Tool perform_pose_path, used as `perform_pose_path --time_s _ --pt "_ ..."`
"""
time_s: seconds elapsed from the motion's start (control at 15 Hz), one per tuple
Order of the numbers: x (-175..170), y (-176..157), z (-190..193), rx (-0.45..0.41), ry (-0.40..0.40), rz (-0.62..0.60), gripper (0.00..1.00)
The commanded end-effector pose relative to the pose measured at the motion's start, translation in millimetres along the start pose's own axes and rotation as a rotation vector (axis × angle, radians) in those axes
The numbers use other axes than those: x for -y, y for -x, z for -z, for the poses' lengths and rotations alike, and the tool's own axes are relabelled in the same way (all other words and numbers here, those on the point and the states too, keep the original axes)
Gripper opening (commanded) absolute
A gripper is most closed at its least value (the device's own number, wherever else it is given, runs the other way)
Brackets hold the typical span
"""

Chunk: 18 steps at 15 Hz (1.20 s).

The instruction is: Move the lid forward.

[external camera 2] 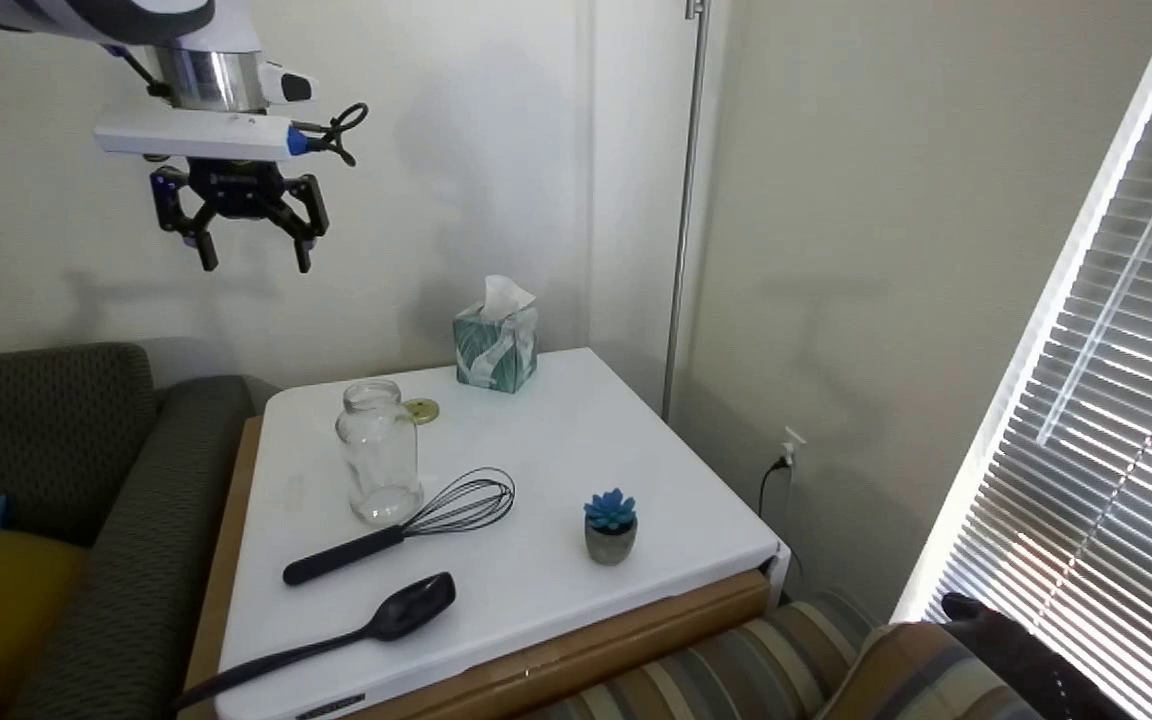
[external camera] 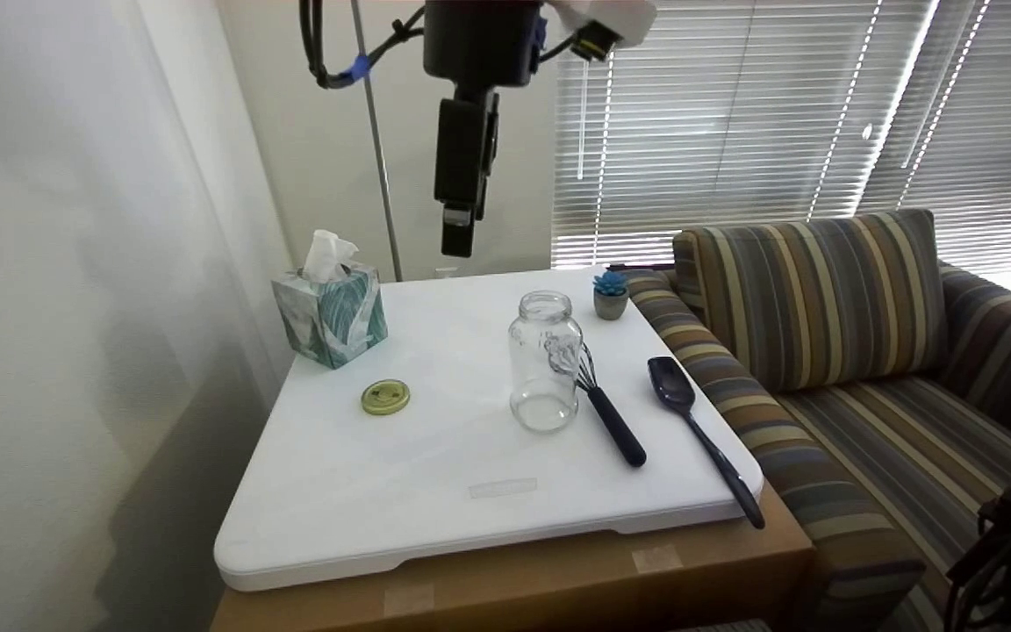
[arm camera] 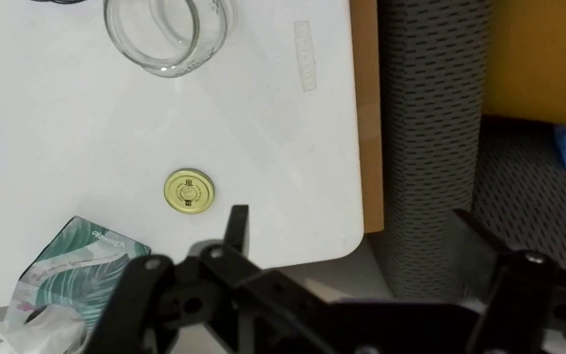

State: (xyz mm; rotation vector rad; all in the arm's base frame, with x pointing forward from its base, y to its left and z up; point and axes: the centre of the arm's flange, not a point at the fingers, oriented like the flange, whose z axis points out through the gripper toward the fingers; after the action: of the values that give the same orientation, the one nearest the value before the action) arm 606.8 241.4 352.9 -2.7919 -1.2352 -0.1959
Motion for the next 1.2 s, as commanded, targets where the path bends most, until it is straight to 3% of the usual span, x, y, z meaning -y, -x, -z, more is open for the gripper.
perform_pose_path --time_s 0.0,0.2,0.53,0.6,0.8,1.13 --pt "-33.3 -50.7 -21.1 0.107 0.026 0.154 1.0" --pt "-64.5 -74.1 -37.5 0.128 0.025 0.197 1.0" --pt "-95.2 -95.8 -59.6 0.083 -0.01 0.222 1.0" --pt "-73.2 -65.0 -55.8 0.087 0.011 0.209 1.0" --pt "-82.4 -74.0 -62.7 0.075 0.009 0.204 1.0" --pt "-58.9 -84.0 -96.4 0.111 -0.001 0.25 1.0"
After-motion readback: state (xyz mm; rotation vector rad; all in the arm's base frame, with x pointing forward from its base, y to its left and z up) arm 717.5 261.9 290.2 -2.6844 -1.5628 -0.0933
